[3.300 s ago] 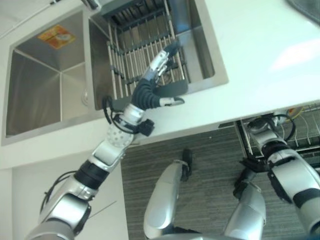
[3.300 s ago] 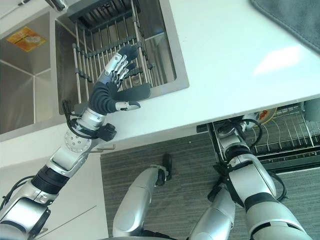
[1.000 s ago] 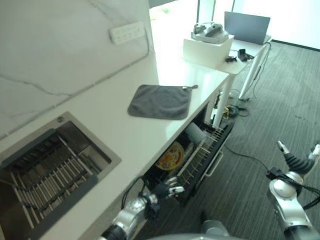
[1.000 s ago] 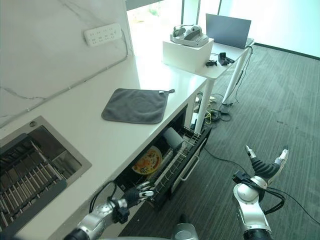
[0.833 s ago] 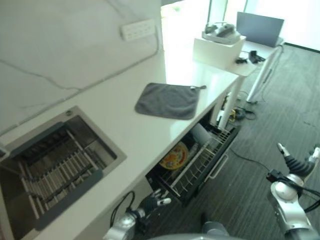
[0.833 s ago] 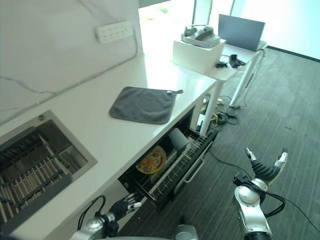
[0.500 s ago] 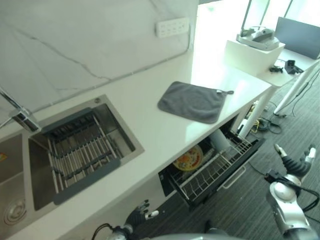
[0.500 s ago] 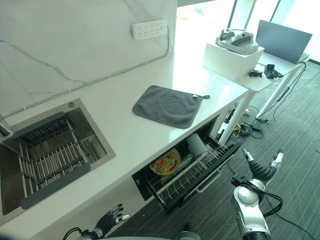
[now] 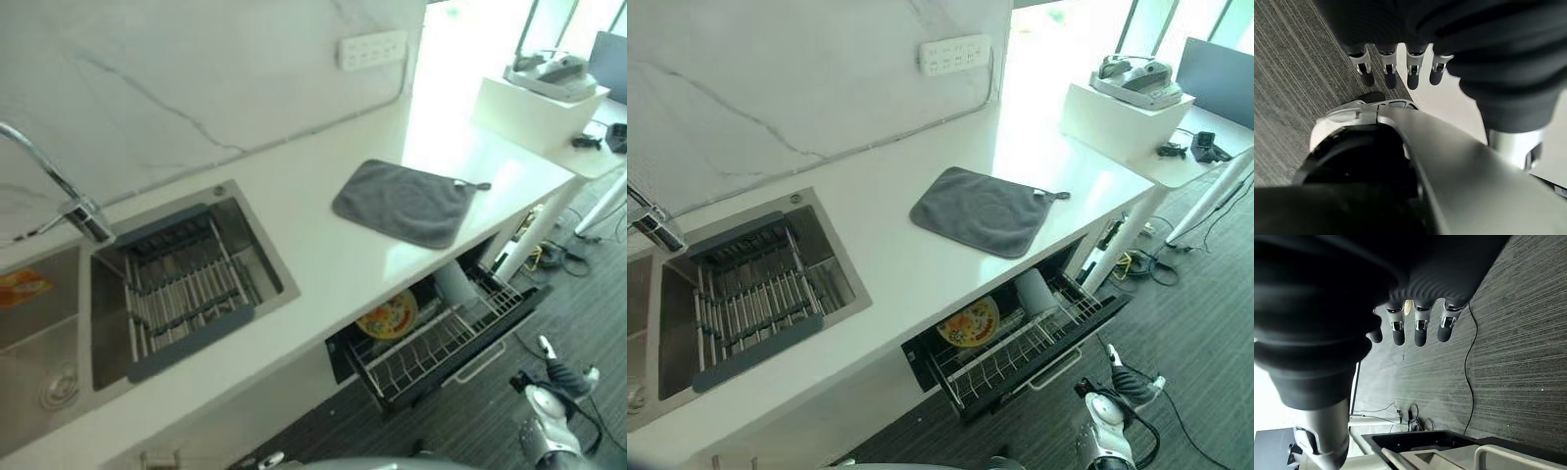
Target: Place the dishes in the dishwasher.
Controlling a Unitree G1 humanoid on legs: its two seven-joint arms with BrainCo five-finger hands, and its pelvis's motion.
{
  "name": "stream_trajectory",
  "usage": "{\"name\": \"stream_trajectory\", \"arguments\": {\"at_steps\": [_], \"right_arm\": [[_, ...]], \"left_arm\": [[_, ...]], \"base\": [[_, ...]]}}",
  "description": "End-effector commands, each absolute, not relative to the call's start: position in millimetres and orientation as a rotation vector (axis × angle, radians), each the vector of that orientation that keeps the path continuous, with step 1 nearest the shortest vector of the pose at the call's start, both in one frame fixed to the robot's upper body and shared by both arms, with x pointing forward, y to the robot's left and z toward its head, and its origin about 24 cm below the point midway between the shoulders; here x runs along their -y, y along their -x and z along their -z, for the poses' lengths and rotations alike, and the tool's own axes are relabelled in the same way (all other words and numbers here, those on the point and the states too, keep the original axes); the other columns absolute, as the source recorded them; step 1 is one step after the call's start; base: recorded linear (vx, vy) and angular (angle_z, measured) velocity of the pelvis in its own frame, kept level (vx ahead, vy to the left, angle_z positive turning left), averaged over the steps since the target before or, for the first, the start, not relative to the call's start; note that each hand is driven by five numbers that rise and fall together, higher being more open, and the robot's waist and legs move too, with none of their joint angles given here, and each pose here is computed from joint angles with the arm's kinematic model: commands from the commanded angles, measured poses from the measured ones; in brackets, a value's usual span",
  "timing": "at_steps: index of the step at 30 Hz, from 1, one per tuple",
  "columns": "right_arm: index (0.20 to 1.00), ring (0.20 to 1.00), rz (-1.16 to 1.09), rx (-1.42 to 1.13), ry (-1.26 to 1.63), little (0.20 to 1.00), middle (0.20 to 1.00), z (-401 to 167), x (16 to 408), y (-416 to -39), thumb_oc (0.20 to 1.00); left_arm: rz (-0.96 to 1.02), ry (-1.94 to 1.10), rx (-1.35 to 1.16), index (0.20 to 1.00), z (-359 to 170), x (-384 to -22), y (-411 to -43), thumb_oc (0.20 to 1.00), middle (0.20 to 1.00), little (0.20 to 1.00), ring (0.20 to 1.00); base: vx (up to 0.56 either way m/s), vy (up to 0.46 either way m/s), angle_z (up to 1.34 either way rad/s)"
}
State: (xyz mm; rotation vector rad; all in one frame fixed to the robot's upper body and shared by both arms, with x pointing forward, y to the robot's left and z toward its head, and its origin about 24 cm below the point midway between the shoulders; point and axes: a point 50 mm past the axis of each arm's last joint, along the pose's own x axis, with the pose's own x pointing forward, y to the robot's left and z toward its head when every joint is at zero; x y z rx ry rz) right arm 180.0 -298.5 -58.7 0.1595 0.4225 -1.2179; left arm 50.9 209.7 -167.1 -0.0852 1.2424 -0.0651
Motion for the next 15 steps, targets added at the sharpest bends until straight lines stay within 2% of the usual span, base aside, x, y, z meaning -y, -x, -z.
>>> {"name": "stream_trajectory", "arguments": {"at_steps": [1,5,7,8,15], "right_arm": [[1.0,1.0,1.299,-0.277,-0.316,1.0,1.0,39,297,-206,1.0],[1.0,1.0,1.17,-0.34,-0.422,1.0,1.0,57,282,-208,1.0],[1.0,1.0,0.903,-0.23,-0.581,1.0,1.0,53,271,-224,1.0],[1.0,1.0,0.687,-0.152,-0.633,1.0,1.0,45,254,-234,1.0],[1.0,1.0,0.385,-0.036,-0.747,1.0,1.0,38,262,-240,1.0]], "left_arm": [[0.127,0.059,-1.203,1.0,162,-212,-77,1.0,1.0,1.0,1.0],[0.074,0.04,-1.328,1.0,168,-209,-63,1.0,1.0,1.0,1.0],[0.018,0.026,-1.356,1.0,170,-211,-54,1.0,1.0,1.0,1.0],[-0.03,0.038,-1.339,1.0,170,-215,-49,1.0,1.0,1.0,1.0],[0.025,0.131,-1.181,1.0,163,-210,-80,1.0,1.0,1.0,1.0]], "base": [[-0.06,0.017,0.12],[0.0,0.027,0.07],[0.05,0.031,0.08],[0.05,0.033,0.08],[-0.01,0.054,0.08]]}}
